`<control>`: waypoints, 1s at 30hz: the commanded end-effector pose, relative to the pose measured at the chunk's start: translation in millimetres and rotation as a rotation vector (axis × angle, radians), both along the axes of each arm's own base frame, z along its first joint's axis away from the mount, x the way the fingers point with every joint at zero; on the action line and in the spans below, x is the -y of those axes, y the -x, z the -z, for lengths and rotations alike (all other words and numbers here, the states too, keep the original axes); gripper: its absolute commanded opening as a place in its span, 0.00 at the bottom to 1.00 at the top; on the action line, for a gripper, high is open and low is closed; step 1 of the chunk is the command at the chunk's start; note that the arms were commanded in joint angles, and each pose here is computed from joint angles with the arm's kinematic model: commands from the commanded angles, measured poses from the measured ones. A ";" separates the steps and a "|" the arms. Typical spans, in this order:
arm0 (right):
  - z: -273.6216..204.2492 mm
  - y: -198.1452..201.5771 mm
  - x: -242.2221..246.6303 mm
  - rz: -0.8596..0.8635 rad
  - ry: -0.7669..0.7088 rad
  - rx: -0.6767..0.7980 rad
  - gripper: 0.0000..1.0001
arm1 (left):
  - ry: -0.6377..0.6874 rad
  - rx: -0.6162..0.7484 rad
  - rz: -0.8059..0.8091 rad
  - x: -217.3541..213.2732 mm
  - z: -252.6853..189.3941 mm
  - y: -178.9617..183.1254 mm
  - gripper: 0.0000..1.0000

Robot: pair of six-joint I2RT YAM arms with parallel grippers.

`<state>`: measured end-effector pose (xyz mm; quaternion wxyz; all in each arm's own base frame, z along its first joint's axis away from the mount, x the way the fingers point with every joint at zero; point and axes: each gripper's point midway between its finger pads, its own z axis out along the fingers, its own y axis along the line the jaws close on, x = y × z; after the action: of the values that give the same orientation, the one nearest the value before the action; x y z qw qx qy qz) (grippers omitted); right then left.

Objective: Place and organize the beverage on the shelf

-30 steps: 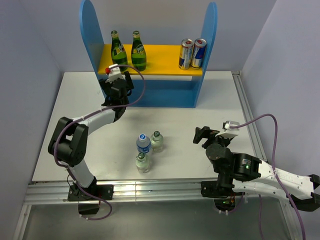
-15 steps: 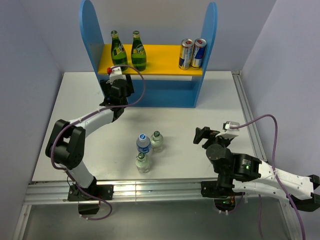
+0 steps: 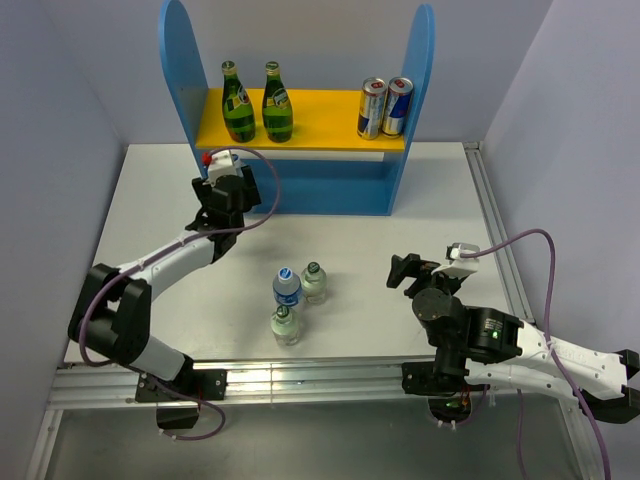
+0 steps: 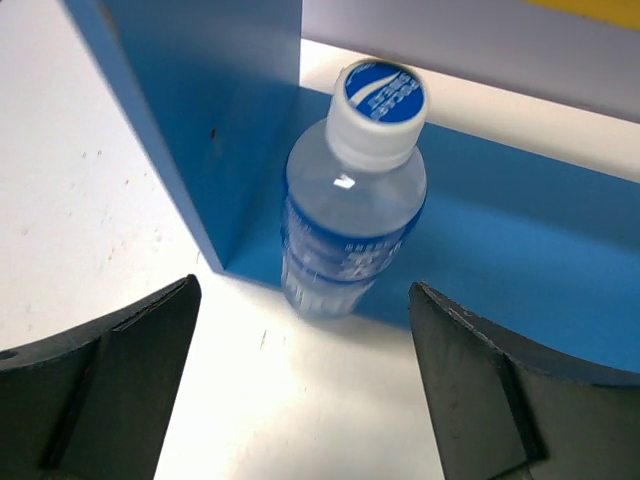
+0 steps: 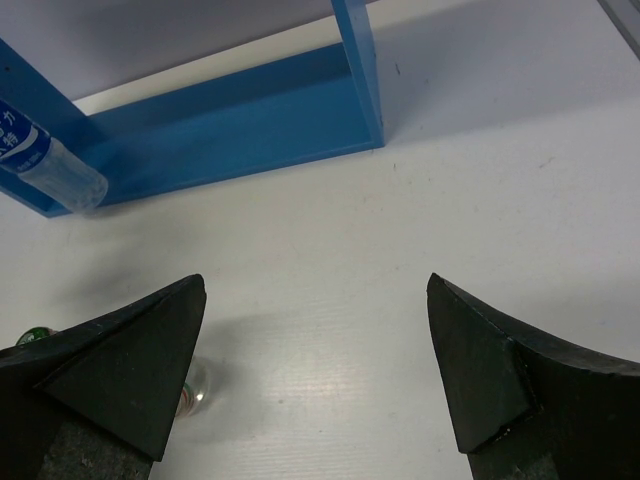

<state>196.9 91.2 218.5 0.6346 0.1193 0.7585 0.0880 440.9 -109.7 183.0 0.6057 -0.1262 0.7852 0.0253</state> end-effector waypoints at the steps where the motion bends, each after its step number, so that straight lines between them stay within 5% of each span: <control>1: -3.1 -0.1 0.8 0.013 -0.038 0.013 0.98 | 0.063 0.041 0.019 4.5 -19.1 12.1 0.91; 14: -2.8 0.0 2.3 0.019 -0.039 0.013 0.98 | 0.072 -0.105 0.048 25.4 -18.8 84.7 0.92; 22: -3.3 0.6 3.9 0.021 -0.047 0.015 0.98 | 0.105 -0.236 0.207 57.7 -16.8 169.6 0.90; 30: -2.2 0.0 3.0 0.025 -0.037 0.010 0.98 | 0.235 -0.228 0.376 73.9 -42.0 220.3 0.90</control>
<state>196.1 89.8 219.0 0.6339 0.1273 0.7570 0.0947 239.4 -182.7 223.5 0.5065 -0.0419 0.8507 -0.1344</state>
